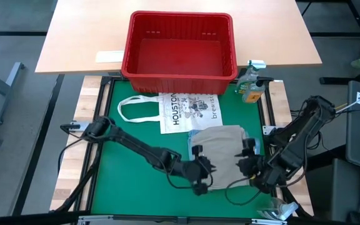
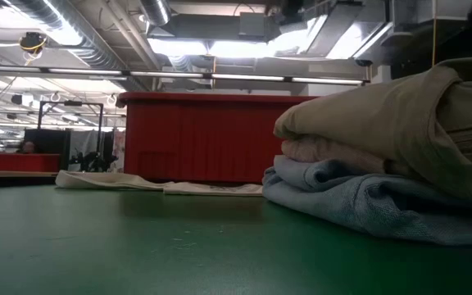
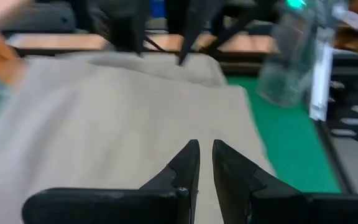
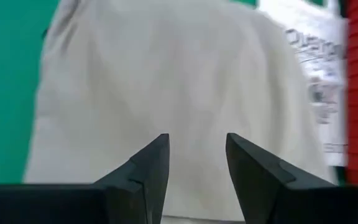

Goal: Fold Laundry from Bin
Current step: Fold the light brown shorts from the red laundry basket

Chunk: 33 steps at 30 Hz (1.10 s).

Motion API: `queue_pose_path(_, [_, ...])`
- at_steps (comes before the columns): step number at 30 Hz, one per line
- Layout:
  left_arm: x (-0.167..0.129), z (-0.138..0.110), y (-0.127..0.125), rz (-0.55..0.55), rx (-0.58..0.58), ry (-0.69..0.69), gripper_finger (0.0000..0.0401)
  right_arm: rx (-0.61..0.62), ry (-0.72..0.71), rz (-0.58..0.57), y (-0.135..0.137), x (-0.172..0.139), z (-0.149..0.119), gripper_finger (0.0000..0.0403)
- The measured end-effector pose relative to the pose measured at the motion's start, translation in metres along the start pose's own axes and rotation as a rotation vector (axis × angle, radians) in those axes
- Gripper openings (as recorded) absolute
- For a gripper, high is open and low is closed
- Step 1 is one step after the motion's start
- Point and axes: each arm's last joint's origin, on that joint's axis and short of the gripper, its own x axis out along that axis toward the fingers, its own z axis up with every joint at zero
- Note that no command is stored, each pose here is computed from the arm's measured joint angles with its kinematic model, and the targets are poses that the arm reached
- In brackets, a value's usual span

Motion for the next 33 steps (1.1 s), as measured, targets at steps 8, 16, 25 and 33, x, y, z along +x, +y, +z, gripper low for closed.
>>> queue_pose_path(8, [0.0,0.023,0.042,0.08,-0.048,-0.033,0.0041,-0.018,0.054,-0.09,-0.029,-0.006,0.001,0.016])
queue_pose_path(16, [0.007,0.02,0.089,0.188,-0.059,0.1,0.0041,0.03,0.176,-0.25,-0.061,0.01,-0.006,0.016])
queue_pose_path(25, [0.006,-0.007,0.136,0.309,-0.181,0.425,0.0041,0.04,0.384,-0.291,-0.083,0.054,-0.039,0.016])
queue_pose_path(33, [0.032,-0.029,0.142,0.343,-0.187,0.463,0.0041,0.174,0.397,-0.275,-0.095,0.093,-0.064,0.016])
